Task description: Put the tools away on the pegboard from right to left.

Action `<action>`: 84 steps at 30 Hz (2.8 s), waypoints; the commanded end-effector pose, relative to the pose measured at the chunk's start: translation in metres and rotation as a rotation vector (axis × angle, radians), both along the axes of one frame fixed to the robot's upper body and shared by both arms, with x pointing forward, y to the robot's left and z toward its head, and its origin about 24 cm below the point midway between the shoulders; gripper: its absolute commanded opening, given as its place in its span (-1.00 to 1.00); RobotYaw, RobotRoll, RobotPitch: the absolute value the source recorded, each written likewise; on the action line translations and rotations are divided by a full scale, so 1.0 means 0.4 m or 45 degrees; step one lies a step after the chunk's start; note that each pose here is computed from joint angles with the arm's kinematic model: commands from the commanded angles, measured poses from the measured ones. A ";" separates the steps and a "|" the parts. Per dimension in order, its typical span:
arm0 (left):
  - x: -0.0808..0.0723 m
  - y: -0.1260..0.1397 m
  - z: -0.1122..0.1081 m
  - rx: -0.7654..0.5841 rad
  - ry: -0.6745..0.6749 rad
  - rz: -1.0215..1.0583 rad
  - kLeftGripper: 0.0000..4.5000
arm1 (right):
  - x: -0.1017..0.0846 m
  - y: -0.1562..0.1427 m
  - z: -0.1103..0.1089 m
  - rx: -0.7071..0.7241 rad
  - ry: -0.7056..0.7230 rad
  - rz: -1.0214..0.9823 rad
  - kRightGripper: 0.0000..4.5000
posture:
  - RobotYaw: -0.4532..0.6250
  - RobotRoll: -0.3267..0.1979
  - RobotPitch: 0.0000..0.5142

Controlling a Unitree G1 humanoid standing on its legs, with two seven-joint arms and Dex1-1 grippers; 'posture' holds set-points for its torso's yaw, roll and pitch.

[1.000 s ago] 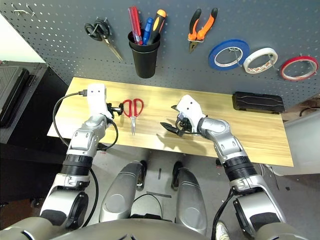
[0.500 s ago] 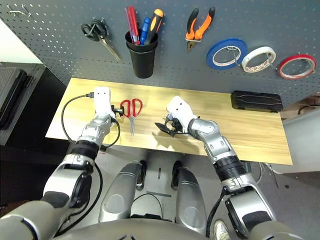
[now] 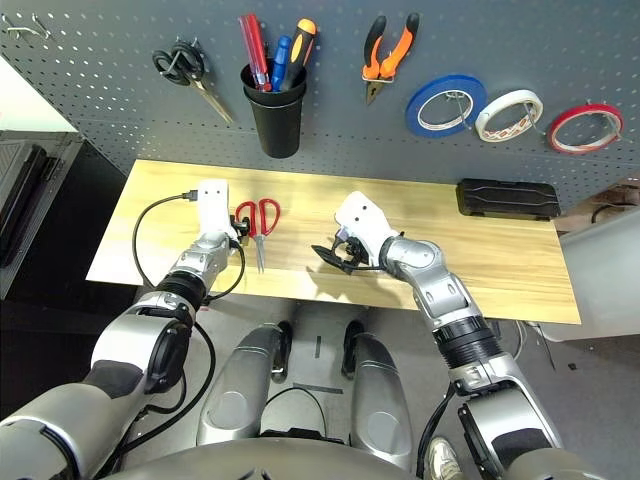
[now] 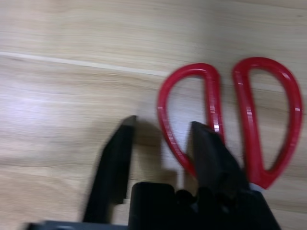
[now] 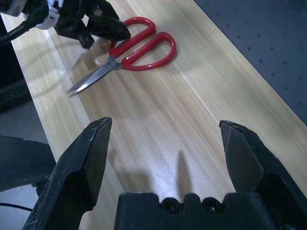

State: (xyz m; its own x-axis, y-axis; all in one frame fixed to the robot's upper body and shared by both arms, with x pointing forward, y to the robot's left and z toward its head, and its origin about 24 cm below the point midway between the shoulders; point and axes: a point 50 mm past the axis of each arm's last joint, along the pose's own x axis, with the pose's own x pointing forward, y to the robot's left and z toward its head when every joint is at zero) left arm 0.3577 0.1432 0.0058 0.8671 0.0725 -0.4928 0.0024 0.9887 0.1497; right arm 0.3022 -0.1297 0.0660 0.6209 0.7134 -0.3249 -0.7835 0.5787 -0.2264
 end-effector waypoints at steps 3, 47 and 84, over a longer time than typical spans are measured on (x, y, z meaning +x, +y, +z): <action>-0.028 0.000 -0.035 -0.046 0.038 0.054 -0.99 | -0.004 -0.017 -0.005 0.006 0.003 0.010 1.00 | 0.25 0.25 0.01; -0.205 0.090 0.464 -0.625 -1.065 0.096 -0.99 | -0.002 -0.127 0.178 0.508 -0.356 0.431 1.00 | 0.62 0.25 -0.12; -0.050 0.000 0.546 -0.722 -1.098 -0.224 -0.99 | -0.037 -0.157 0.233 0.709 -0.455 0.254 1.00 | 0.45 0.25 -0.16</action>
